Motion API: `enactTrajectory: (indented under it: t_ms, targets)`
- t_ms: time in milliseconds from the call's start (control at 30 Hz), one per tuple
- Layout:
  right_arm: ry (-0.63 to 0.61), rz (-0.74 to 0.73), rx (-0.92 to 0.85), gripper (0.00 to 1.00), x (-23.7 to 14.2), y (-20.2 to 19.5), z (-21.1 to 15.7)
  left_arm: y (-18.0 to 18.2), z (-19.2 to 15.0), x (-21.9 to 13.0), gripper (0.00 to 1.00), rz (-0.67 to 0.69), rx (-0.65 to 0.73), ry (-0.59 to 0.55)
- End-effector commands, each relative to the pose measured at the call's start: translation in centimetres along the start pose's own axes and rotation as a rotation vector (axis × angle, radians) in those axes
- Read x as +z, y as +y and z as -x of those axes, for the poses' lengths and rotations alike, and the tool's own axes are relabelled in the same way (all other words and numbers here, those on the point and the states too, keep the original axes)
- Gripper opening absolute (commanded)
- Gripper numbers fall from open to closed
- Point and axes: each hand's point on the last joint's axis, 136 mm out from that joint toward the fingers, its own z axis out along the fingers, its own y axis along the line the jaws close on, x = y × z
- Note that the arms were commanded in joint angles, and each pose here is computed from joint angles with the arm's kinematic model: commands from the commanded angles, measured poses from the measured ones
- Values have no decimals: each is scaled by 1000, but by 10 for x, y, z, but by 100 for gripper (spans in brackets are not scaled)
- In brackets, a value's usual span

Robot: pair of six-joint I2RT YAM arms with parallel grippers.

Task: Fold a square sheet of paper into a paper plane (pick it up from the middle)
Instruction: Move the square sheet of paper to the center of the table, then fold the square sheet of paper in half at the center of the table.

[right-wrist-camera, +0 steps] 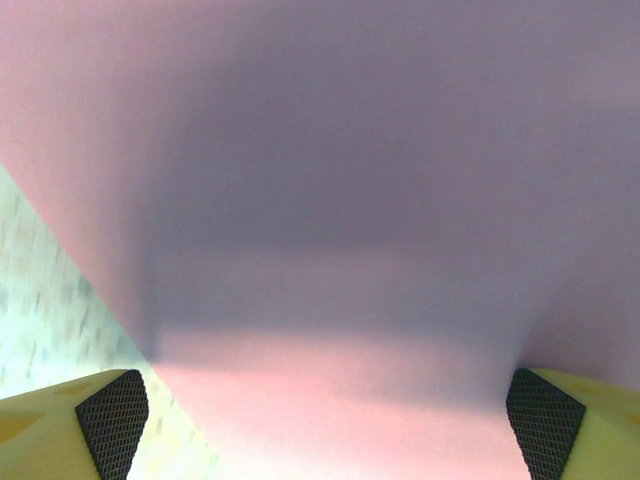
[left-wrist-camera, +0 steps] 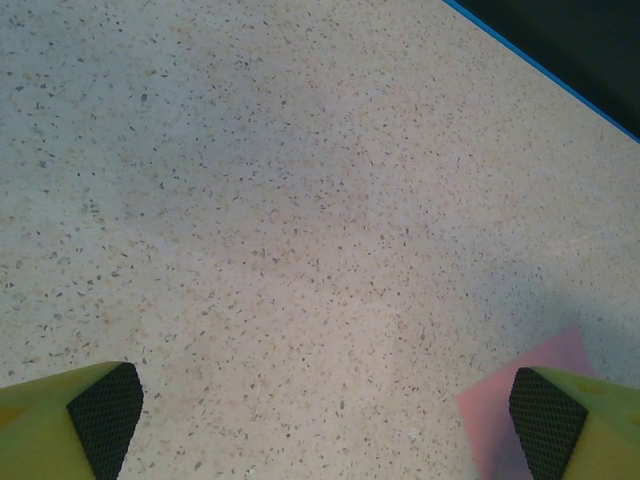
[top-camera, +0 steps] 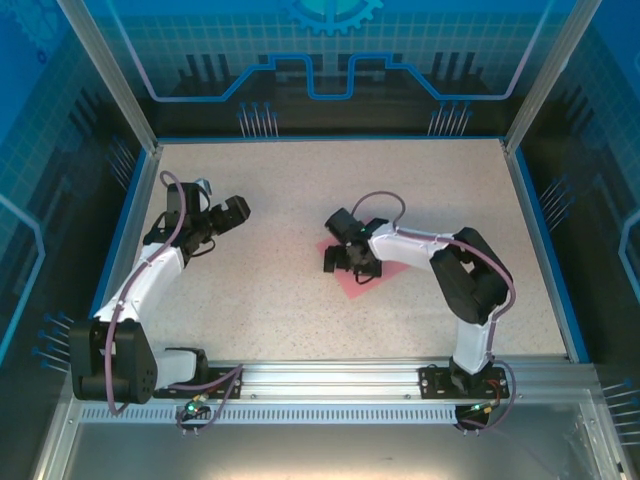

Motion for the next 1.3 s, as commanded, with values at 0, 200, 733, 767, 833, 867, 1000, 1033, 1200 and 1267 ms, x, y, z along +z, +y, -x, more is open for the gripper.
enactTrajectory:
  t_ms: [0, 200, 733, 767, 833, 867, 1000, 1033, 1200, 1267]
  targets:
    - [-8, 8, 36, 98, -22, 0, -1, -11, 3, -3, 98, -28, -9, 18]
    - [-46, -54, -341, 99, -55, -8, 29, -11, 0, -5, 99, -26, -14, 26]
    - [163, -117, -522, 99, 4, -24, 48, -11, -7, -3, 99, -42, -31, 49]
    - [168, -116, -520, 99, 5, -24, 48, -12, -7, -3, 98, -43, -32, 51]
    - [183, -110, -518, 99, 9, -24, 45, -11, -7, -2, 99, -42, -33, 54]
    - [195, -109, -517, 100, 11, -25, 42, -11, -7, -2, 99, -43, -34, 54]
    - [248, -132, -514, 99, 23, -35, 33, -11, -8, -2, 98, -43, -34, 59]
    - [263, -139, -509, 99, 26, -39, 30, -11, -8, -1, 98, -42, -35, 60]
    - [310, -182, -472, 94, 40, -58, 23, -11, -9, -2, 98, -42, -36, 63]
    - [316, -218, -467, 91, 44, -66, 22, -11, -9, -1, 99, -40, -37, 63]
